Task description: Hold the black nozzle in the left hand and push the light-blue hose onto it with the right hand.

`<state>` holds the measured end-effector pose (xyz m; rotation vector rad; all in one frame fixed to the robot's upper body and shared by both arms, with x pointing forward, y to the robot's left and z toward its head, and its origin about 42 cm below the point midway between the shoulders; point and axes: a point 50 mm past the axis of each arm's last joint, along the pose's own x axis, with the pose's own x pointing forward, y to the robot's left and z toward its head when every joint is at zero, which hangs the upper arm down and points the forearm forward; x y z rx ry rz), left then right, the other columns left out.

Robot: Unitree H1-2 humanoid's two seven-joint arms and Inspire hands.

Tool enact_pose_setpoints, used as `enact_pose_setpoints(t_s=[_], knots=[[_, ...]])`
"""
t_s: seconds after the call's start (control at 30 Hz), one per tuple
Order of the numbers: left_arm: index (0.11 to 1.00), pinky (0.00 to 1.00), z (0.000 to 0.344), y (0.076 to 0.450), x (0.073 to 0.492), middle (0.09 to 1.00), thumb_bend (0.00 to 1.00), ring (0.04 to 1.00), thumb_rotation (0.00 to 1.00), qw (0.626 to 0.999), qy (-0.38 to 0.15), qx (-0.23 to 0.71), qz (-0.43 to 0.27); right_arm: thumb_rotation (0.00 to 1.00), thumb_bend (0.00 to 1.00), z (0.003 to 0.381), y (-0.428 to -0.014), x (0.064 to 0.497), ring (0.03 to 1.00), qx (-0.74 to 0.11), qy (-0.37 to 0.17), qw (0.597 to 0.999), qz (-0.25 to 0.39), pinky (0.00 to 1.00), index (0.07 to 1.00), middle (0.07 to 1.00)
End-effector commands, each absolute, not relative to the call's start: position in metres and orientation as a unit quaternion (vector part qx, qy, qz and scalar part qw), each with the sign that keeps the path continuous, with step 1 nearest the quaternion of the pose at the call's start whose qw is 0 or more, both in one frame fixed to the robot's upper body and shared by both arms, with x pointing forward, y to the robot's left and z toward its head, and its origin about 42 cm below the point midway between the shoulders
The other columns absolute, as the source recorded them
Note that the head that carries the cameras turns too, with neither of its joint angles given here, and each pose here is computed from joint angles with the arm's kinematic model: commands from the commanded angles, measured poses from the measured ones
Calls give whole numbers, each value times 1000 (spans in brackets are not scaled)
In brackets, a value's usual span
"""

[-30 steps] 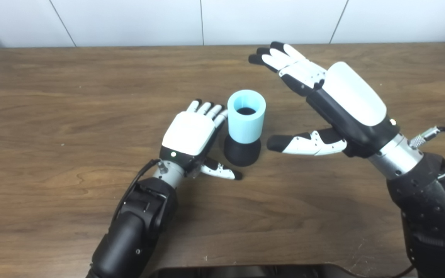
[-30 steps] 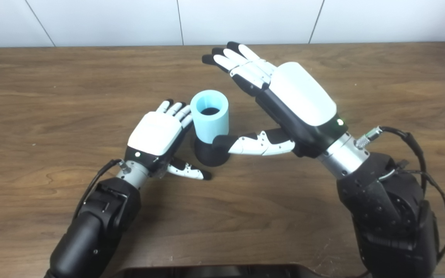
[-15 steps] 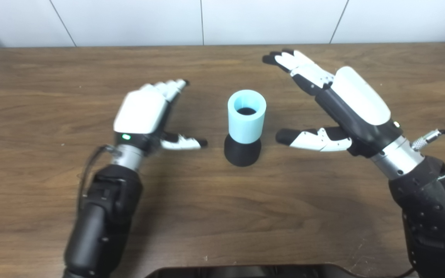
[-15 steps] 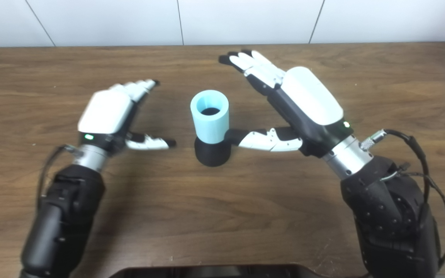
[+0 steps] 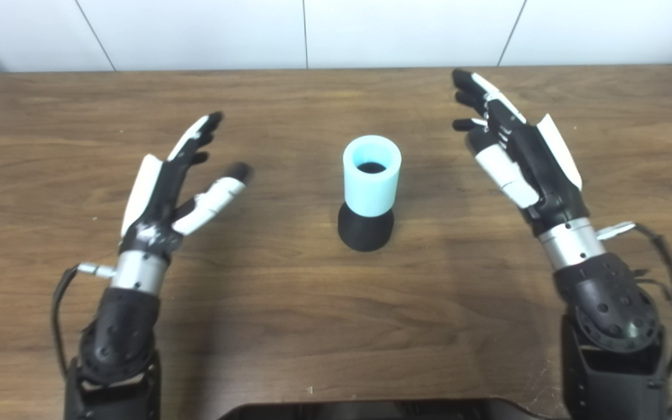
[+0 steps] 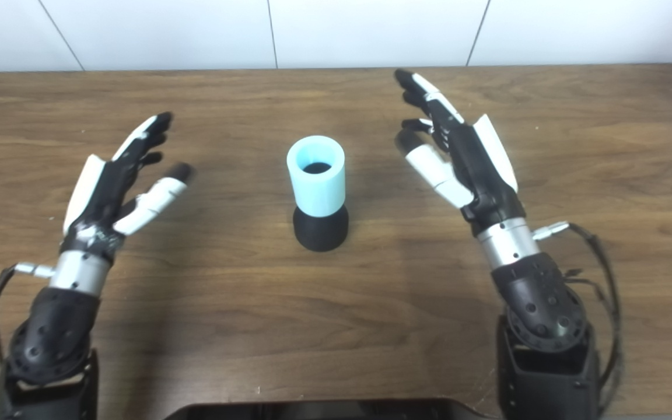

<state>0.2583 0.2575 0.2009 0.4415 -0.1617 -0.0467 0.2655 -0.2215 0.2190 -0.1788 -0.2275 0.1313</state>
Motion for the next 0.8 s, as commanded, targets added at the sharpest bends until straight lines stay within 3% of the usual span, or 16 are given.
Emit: enact_pose_setpoints(t_s=[0.0,0.1,0.2,0.37,0.77], knots=[[960,943,202,262,256,967,632,963,874,978,-94,184,-4,931,501,219,-223,268,943,-66,-120,989,55,842,924,945],[972,985,191,267,248,965,635,970,934,986,-81,143,11,990,476,205,-221,270,926,-70,-94,993,31,833,928,938],[996,989,178,271,237,992,556,988,987,992,-64,106,16,1000,490,187,-219,269,936,-70,-69,995,16,854,939,946],[1000,990,159,274,225,1000,530,1000,1000,994,-49,95,23,1000,481,163,-218,261,947,-72,-54,996,4,876,953,957],[1000,1000,135,276,216,1000,537,1000,1000,996,-55,56,37,1000,481,144,-238,245,967,-173,-75,982,4,922,967,970]])
